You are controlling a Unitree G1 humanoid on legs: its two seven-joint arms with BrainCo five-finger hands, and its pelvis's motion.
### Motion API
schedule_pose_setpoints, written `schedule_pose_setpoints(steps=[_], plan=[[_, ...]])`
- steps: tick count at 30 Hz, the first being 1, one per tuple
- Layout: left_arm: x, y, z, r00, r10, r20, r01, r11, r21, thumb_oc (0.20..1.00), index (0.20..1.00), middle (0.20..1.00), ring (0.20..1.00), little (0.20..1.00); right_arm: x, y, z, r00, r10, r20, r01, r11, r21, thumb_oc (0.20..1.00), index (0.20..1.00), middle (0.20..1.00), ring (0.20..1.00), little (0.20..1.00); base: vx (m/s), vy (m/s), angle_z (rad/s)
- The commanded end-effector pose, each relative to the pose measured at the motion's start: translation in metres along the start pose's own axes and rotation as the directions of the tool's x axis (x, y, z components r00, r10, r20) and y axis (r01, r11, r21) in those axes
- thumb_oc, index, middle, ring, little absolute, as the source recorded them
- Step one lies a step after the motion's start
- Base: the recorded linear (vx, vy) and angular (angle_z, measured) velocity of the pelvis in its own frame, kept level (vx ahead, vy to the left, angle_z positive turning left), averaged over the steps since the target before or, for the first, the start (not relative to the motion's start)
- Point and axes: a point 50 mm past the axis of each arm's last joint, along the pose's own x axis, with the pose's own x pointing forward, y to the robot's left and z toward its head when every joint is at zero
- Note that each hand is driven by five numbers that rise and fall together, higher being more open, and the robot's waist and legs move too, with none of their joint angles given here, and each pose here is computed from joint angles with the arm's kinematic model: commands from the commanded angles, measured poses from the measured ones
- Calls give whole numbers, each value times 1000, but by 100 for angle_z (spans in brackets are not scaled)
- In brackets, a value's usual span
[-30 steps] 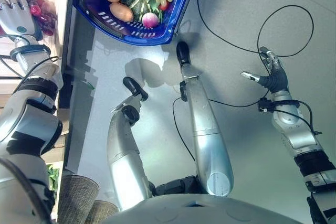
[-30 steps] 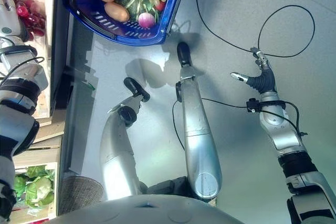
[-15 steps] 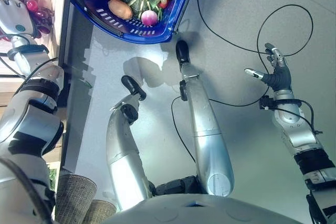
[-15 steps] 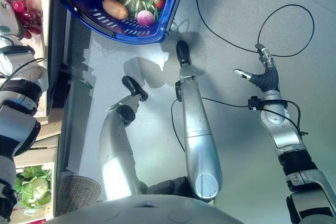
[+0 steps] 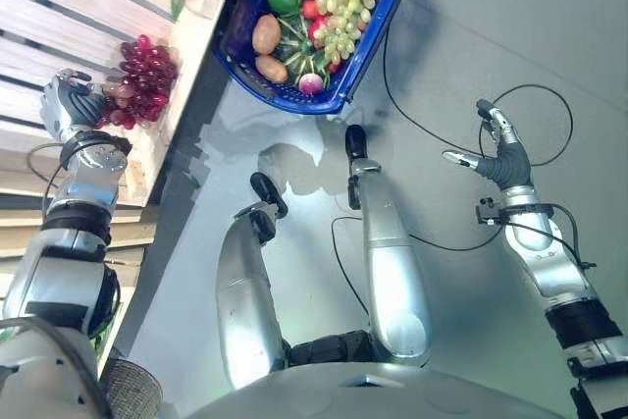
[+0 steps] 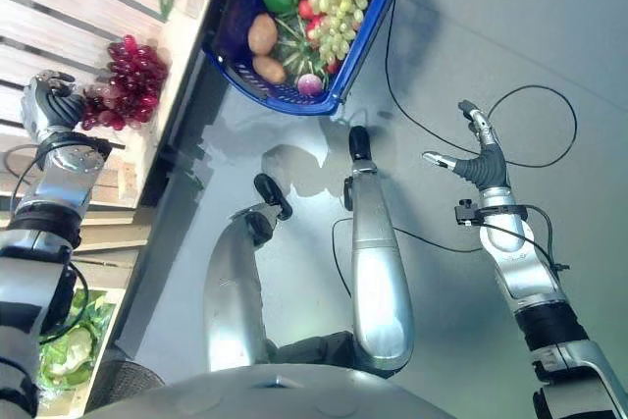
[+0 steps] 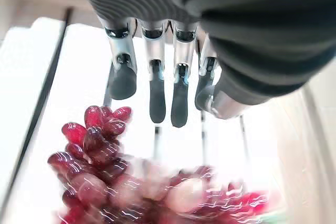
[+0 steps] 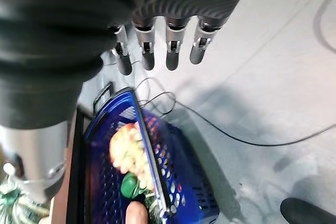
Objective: Pick up fruits and vegetables into the basket
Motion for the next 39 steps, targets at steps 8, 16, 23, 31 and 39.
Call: schedule_pose_setpoints(steps=[8,16,23,31,39], plan=[[-37,9,12,979,-54,196,133,898,-419,200,200,200,200,200,-1,-1,25,997,66,46,-62,994,-90,1000,1000,1000,1000,1000,19,-18,6],[-51,15,31,937,-29,347,133,951,-280,200,200,200,200,200,3,5,29,993,120,18,-118,990,-71,1000,1000,1000,1000,1000,28,-22,4],[-39,23,30,921,52,387,-92,992,87,1000,1000,1000,1000,1000,7,0,29,992,129,13,-127,986,-105,1000,1000,1000,1000,1000,-17,-13,-2],[-28,12,17,929,37,368,-180,915,362,1000,1000,1000,1000,1000,12,-3,26,994,106,8,-105,988,-110,1000,1000,1000,1000,1000,-6,-29,-5],[-27,-17,2,973,-51,227,-40,925,378,1000,1000,1000,1000,1000,12,-3,18,996,88,-16,-89,991,-104,1000,1000,1000,1000,1000,11,-9,-8]])
